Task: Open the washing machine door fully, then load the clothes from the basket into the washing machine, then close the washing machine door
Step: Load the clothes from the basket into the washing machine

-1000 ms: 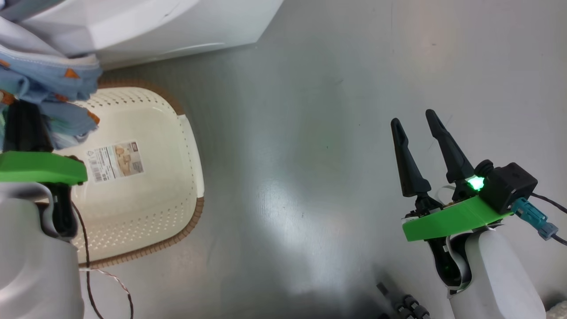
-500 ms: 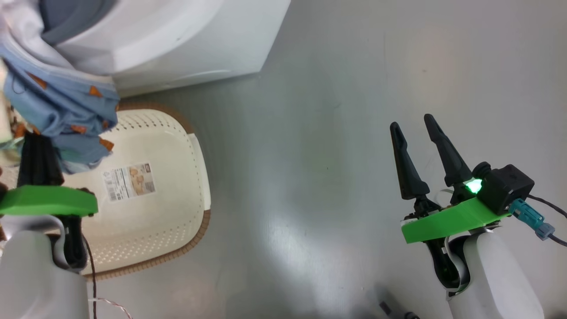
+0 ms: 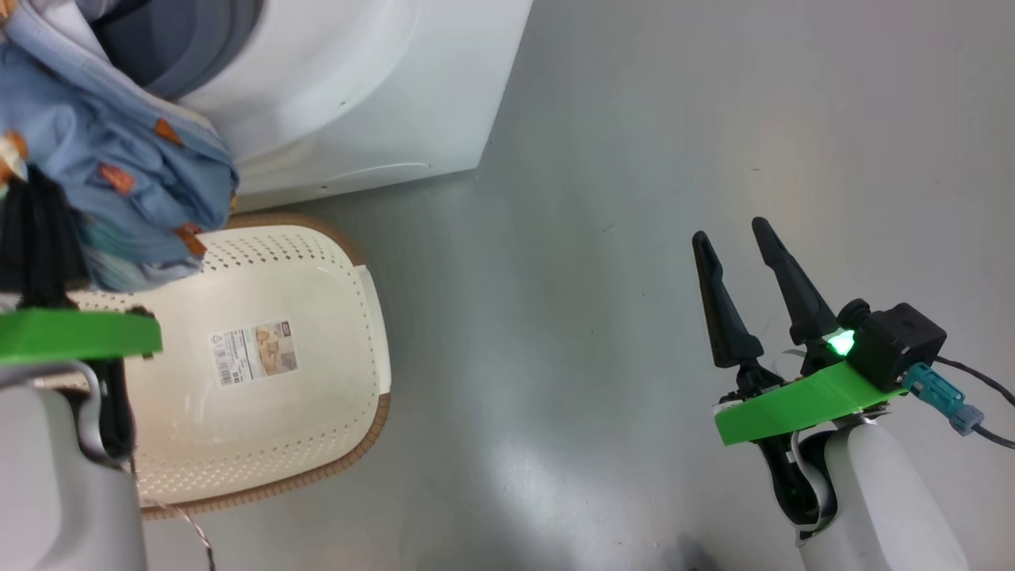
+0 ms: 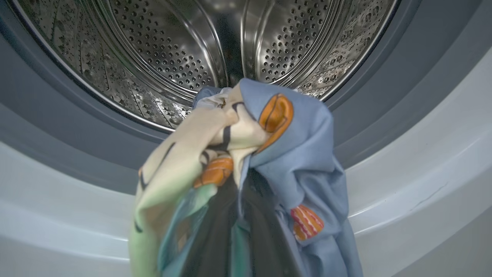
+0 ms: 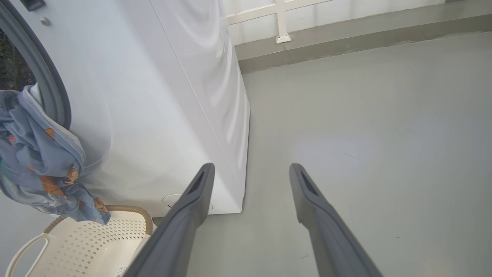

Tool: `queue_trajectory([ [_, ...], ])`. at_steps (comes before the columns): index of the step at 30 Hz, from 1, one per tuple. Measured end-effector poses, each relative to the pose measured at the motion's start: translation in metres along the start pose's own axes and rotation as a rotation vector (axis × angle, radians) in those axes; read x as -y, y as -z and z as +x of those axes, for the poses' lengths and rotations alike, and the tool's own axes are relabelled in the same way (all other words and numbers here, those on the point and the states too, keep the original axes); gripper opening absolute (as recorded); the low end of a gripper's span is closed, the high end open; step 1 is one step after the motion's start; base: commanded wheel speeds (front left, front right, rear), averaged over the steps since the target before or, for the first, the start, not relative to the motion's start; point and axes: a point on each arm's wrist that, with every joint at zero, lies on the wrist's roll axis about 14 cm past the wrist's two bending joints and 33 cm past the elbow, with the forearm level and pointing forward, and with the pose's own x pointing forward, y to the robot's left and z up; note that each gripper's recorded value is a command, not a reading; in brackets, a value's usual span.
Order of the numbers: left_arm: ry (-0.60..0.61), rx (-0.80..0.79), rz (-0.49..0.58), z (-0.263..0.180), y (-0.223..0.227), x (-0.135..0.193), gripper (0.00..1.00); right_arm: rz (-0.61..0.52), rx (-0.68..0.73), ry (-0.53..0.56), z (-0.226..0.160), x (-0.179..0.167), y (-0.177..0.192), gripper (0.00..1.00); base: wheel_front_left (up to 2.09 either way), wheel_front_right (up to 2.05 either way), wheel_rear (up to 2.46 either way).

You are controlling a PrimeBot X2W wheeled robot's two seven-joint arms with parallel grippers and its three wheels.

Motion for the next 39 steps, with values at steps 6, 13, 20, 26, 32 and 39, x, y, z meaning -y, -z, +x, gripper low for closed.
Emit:
queue_trajectory([
  [6, 0.062, 0.1, 0.051, 0.027, -0.039, 0.013, 0.0, 0.005, 0.003, -0.005, 0.0, -0.002, -0.001, 1.0, 0.0, 0.0, 0.0],
  [13, 0.094, 0.164, 0.09, 0.064, -0.068, 0.019, 0.0, 0.007, -0.006, 0.0, -0.001, 0.0, 0.002, 1.0, 0.0, 0.0, 0.0],
  [20, 0.109, 0.186, 0.101, 0.1, -0.082, 0.024, 0.0, 0.011, -0.03, 0.018, -0.001, 0.007, 0.013, 1.0, 0.0, 0.0, 0.0],
  [26, 0.104, 0.096, 0.08, 0.121, -0.059, 0.021, 0.0, 0.011, -0.056, 0.03, 0.0, 0.012, 0.024, 1.0, 0.0, 0.0, 0.0],
  [32, 0.109, 0.031, 0.056, 0.138, -0.041, 0.02, 0.0, 0.012, -0.088, 0.038, 0.002, 0.015, 0.039, 1.0, 0.0, 0.0, 0.0],
  [39, 0.14, 0.0, 0.078, 0.167, -0.036, 0.025, 0.0, 0.02, -0.143, 0.041, 0.003, 0.017, 0.063, 1.0, 0.0, 0.0, 0.0],
])
